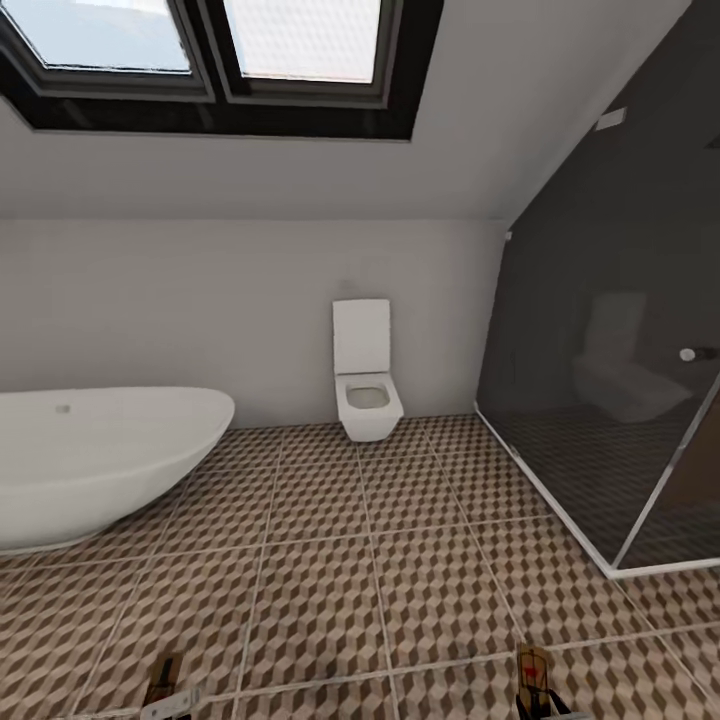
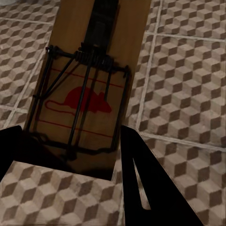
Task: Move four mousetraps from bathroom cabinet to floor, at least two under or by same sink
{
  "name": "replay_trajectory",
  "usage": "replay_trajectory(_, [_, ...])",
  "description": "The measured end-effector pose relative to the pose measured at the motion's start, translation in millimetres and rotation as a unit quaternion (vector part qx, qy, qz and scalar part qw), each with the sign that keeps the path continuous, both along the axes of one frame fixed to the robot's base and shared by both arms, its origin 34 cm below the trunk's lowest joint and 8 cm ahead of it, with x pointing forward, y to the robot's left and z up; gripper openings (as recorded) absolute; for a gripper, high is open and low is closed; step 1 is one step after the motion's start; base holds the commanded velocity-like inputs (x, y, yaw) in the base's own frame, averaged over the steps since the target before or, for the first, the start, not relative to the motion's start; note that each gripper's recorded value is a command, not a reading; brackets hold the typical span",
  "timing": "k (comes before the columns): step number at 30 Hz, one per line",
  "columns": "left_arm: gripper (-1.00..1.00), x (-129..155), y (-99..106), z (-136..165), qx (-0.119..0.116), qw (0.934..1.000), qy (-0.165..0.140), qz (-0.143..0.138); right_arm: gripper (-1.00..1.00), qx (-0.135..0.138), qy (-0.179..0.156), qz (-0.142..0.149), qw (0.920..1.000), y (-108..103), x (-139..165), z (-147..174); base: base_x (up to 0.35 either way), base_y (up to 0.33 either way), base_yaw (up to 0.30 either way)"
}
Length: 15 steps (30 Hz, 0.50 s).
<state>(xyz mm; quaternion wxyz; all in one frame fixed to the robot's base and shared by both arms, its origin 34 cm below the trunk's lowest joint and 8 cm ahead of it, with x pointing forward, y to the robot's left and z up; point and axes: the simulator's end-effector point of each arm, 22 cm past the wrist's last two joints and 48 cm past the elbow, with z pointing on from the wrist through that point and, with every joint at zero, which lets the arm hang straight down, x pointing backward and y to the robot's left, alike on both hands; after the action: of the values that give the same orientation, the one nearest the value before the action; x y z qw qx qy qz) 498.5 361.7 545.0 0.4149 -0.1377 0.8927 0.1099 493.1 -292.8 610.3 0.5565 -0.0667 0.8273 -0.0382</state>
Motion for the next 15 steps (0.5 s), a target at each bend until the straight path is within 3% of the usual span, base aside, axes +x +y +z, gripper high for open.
replay_trajectory(15, [-1.0, -1.5, 0.0, -2.0, 0.0, 1.0, 0.003, 0.0, -1.0, 0.0, 0.003, 0.0, 1.0, -0.2, -1.2, -2.0, 0.0, 0.0, 0.261])
